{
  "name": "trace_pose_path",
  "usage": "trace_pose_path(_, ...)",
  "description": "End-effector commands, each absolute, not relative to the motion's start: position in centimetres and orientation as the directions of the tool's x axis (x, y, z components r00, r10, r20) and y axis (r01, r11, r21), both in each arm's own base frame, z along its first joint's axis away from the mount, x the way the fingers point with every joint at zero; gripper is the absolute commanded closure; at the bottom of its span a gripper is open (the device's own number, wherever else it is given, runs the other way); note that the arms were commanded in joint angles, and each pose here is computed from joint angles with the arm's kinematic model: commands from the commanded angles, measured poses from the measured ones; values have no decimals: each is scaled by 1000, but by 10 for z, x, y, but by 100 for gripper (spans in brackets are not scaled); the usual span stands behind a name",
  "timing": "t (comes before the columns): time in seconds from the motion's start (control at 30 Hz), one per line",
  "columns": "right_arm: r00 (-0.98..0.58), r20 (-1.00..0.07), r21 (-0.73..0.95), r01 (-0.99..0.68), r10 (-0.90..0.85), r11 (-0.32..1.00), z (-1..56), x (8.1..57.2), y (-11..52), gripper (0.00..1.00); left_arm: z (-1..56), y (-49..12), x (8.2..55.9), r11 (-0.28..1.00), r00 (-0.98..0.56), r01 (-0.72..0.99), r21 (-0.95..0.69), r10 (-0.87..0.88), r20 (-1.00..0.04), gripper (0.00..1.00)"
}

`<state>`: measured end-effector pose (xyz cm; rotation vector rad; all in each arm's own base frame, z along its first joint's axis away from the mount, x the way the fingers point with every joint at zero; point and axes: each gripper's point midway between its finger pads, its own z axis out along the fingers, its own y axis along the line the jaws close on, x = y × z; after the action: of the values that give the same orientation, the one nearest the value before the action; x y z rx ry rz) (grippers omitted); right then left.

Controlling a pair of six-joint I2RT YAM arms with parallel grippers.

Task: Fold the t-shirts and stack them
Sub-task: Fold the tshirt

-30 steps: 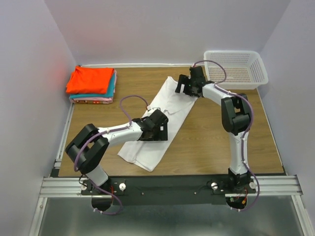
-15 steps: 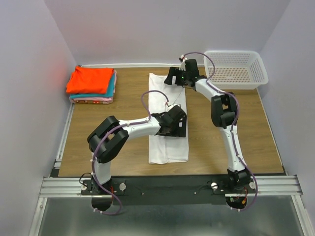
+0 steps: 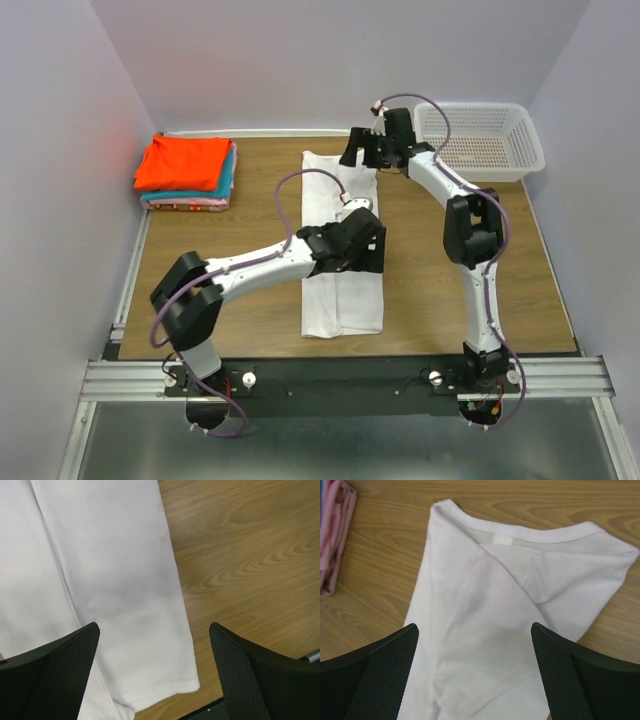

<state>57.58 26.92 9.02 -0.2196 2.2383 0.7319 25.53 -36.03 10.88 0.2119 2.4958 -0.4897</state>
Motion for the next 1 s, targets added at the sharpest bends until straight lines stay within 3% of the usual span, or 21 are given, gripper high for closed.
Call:
trace_pose_path(0.0,-621,-777,381,-326,108,865,168,555,244,0,131,-332,244,940,-787,196,-280,-19,-616,2)
trace_pose_path(0.13,-630,-764,329,-195,139,924,166,521,208,0,123,-292,218,948,-803,111,-299,-91,-588,2)
trace_pose_path(0.27,-682,-705,341,-88,192,936,147,465,183,0,76,-248,176,959,-864,31,-282,-116,-489,2)
trace_pose_path(0.5,-748,-604,367,45,275,929,108,380,155,0,37,-225,121,939,-927,-16,-344,-143,-346,2)
trace_pose_path(0.7,-765,-576,397,46,288,917,101,337,147,0,26,-215,112,935,-932,-51,-351,-171,-320,14)
trace_pose_path(0.73,-778,-552,403,66,300,913,92,328,146,0,25,-215,111,934,-933,-52,-354,-171,-315,29)
trace_pose_path(0.77,-785,-542,414,61,300,908,90,322,147,0,25,-215,111,933,-933,-51,-356,-171,-316,35)
trace_pose_path(0.97,-805,-509,458,46,304,888,84,289,147,0,16,-213,104,938,-945,-49,-343,-155,-289,52)
